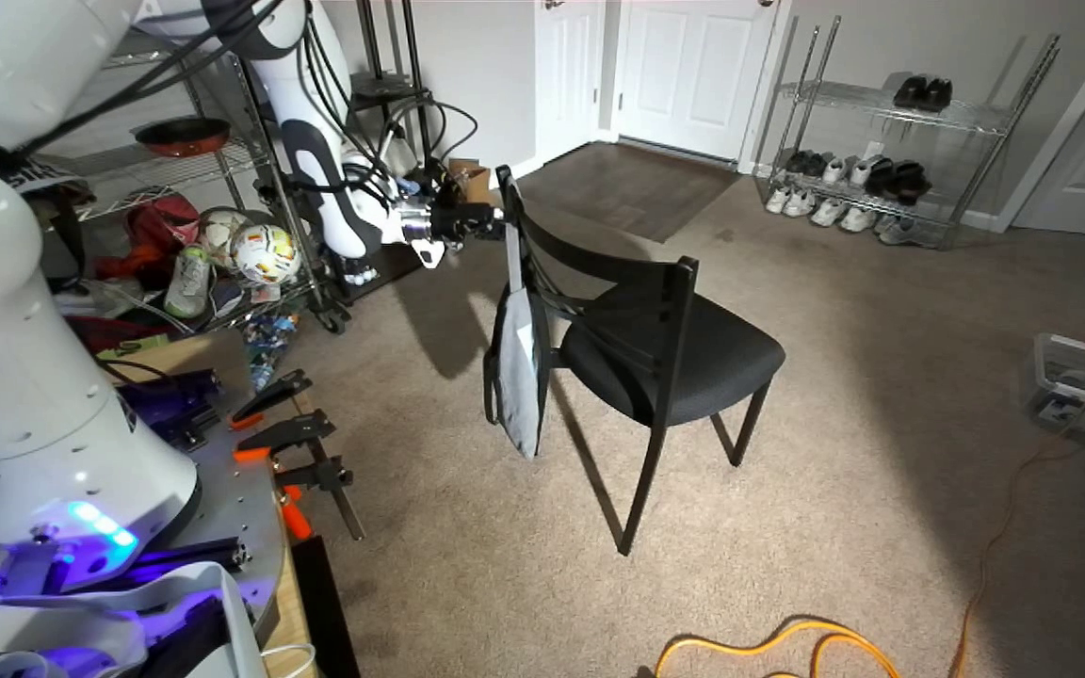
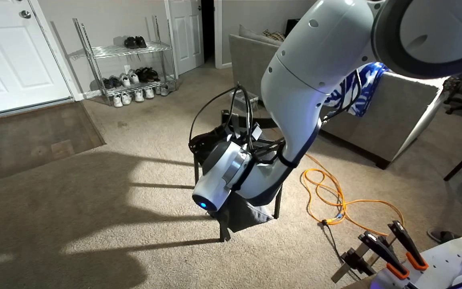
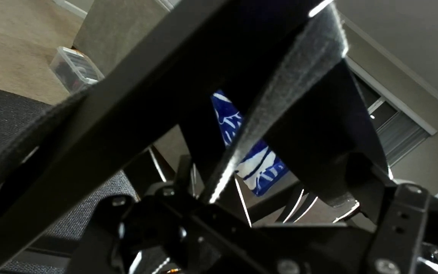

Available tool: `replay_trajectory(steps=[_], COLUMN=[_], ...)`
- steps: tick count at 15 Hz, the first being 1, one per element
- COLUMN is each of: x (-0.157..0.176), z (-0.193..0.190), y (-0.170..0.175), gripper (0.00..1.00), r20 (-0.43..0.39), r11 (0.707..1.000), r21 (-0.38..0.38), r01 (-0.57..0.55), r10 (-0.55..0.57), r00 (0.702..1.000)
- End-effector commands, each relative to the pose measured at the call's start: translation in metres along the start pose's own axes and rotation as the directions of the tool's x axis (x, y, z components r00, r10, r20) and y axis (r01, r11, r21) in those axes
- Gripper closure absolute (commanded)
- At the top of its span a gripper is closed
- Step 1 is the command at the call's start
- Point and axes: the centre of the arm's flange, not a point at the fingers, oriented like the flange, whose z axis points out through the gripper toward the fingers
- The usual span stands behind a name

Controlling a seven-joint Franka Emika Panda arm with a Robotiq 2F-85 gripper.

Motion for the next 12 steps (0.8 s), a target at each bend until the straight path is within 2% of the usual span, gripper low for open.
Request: replay_trajectory(steps=[1, 5, 12], x=[-0.006, 0.003, 0.004], z=[-0.020, -0.037, -0.040], y=[-0.028, -0.034, -0.048], gripper=[0.00, 0.00, 0.00], r20=[-0.006, -0.012, 0.000], r11=[0.998, 0.993, 0.992], r21=[-0.013, -0.032, -0.026], r01=[0.069, 0.112, 0.126], r10=[-0.069, -0.112, -0.126], r00=[0.998, 0.994, 0.992])
